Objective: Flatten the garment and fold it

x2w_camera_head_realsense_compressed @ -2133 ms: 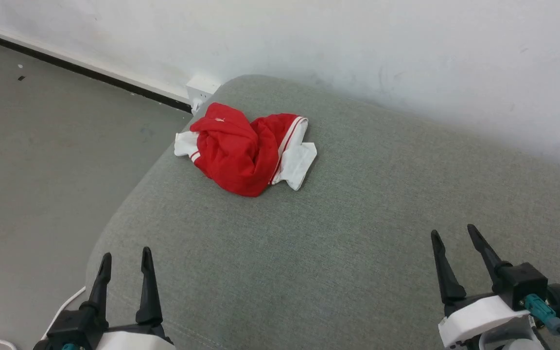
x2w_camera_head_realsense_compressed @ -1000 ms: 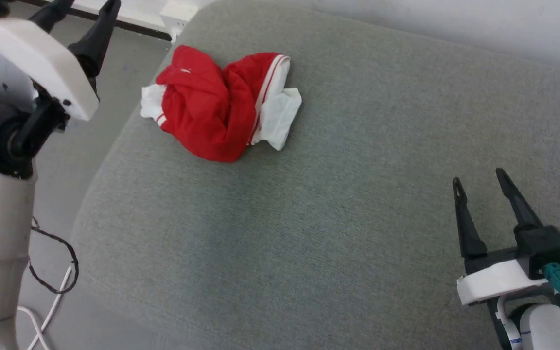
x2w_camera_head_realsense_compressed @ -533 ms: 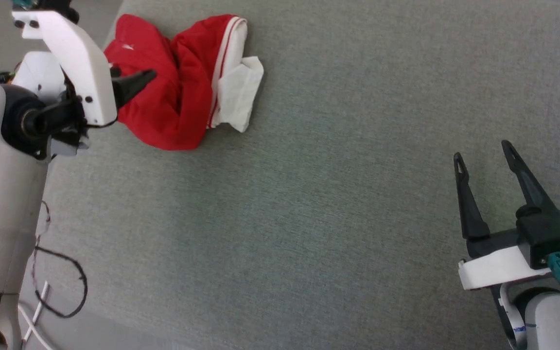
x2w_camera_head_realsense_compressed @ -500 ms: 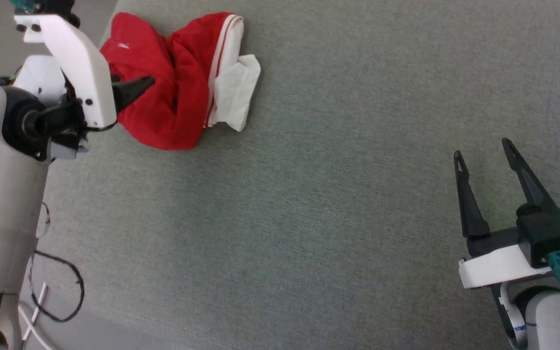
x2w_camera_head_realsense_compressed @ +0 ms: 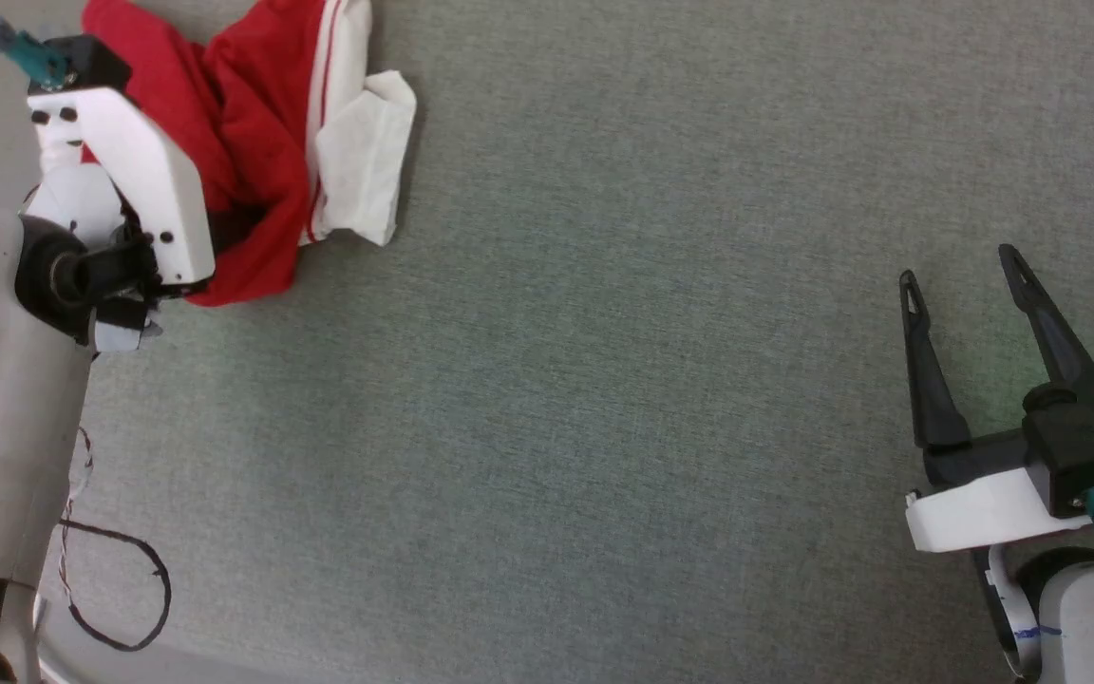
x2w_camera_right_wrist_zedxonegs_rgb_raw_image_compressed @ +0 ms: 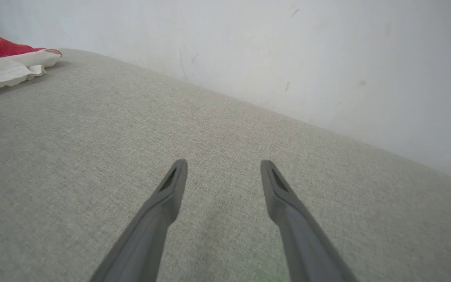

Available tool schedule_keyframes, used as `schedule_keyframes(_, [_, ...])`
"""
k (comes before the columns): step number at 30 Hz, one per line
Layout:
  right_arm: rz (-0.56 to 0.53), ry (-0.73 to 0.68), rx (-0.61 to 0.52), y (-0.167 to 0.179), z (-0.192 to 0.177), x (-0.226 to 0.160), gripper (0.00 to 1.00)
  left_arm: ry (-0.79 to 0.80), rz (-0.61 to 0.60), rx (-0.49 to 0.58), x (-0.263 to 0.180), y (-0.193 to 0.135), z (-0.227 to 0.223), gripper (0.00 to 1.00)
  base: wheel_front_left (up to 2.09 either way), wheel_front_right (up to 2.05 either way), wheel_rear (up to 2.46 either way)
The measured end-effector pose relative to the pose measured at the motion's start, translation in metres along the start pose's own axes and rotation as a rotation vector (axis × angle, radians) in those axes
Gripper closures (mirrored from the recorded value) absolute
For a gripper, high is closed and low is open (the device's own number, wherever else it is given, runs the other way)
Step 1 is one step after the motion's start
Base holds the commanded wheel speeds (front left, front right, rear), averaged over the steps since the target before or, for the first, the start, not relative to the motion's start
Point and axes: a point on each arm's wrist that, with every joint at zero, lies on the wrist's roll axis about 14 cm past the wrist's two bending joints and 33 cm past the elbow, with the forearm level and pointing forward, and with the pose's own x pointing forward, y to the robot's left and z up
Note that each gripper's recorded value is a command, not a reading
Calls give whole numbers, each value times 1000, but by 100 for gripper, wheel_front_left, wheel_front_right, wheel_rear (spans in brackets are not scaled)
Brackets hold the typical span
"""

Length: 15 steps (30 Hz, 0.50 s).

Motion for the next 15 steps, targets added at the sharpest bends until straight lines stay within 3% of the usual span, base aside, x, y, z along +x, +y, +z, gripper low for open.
schedule_keyframes(1, [-4, 5, -1, -1, -2, -1, 0, 2, 2, -4, 4, 1, -1, 94, 0, 0, 0])
schedule_keyframes(2, [-6, 8, -1, -2, -3, -1, 0, 1, -1, -3, 7, 1, -2, 100, 0, 0, 0])
schedule_keyframes(15, [-8, -23, -4, -2, 12, -5, 0, -84, -13, -12, -4, 9, 4, 100, 0, 0, 0])
